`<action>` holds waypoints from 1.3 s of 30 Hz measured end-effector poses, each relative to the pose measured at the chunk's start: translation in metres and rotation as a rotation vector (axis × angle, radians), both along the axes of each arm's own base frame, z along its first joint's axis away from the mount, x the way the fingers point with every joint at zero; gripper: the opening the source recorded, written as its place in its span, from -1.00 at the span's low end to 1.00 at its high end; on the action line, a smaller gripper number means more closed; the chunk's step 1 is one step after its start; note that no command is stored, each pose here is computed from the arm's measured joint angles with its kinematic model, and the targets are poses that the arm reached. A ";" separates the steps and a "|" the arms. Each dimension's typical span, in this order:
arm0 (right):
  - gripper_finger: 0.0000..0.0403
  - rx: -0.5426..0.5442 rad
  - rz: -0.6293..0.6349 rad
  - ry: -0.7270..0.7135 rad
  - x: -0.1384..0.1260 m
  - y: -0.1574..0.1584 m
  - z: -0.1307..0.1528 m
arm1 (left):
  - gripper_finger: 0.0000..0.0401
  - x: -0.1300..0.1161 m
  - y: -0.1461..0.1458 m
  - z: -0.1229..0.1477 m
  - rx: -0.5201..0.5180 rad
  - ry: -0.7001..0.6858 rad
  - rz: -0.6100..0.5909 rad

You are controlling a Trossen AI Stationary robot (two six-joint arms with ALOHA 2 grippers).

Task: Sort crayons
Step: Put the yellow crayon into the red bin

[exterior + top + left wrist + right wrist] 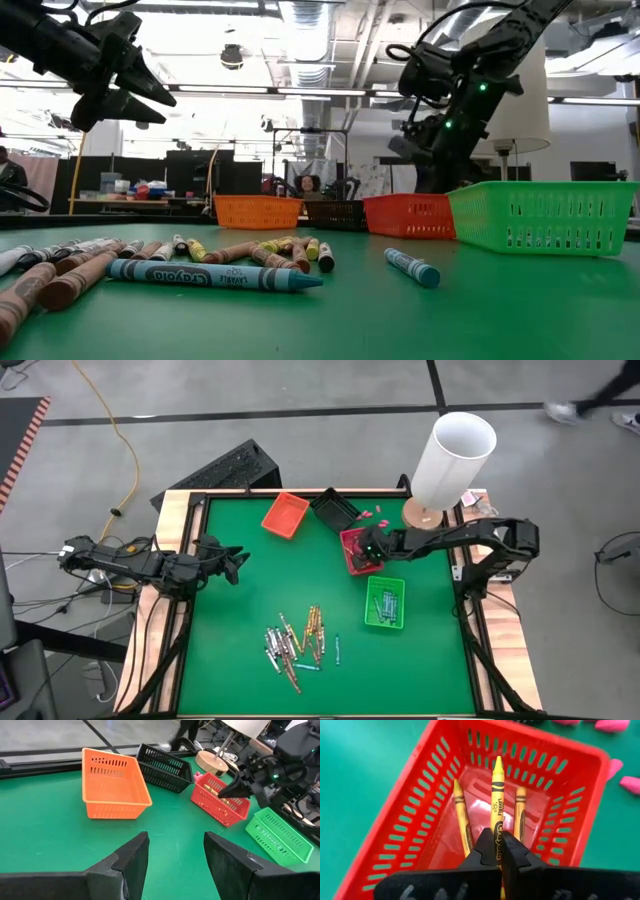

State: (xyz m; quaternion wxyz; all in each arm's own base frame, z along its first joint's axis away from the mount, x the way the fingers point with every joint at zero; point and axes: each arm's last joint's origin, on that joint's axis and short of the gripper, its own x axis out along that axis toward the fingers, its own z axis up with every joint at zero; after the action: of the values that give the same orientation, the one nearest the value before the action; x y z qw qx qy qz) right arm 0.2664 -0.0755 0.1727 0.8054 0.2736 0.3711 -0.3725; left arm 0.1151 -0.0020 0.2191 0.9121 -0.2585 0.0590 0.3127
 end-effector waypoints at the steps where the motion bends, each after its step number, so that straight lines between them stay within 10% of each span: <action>1: -0.97 0.007 0.006 0.007 0.000 0.001 -0.001 | -0.10 0.000 0.000 0.000 -0.001 -0.001 0.000; 20: -0.62 0.053 0.104 -0.044 0.004 0.004 0.011 | -0.10 0.000 0.000 0.000 -0.005 -0.003 0.002; 31: -0.62 -0.130 0.529 -0.380 0.019 0.026 0.103 | -0.10 0.000 0.000 0.000 -0.005 -0.003 0.002; 39: -0.62 -0.427 0.920 -0.504 0.048 0.079 0.110 | -0.10 0.000 0.000 0.000 -0.005 -0.003 0.002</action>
State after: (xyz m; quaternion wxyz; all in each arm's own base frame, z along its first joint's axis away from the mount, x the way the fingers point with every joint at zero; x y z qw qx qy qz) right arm 0.3143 0.0032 0.2827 0.9859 -0.0049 0.1650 0.0269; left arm 0.1150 -0.0020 0.2190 0.9112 -0.2614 0.0584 0.3130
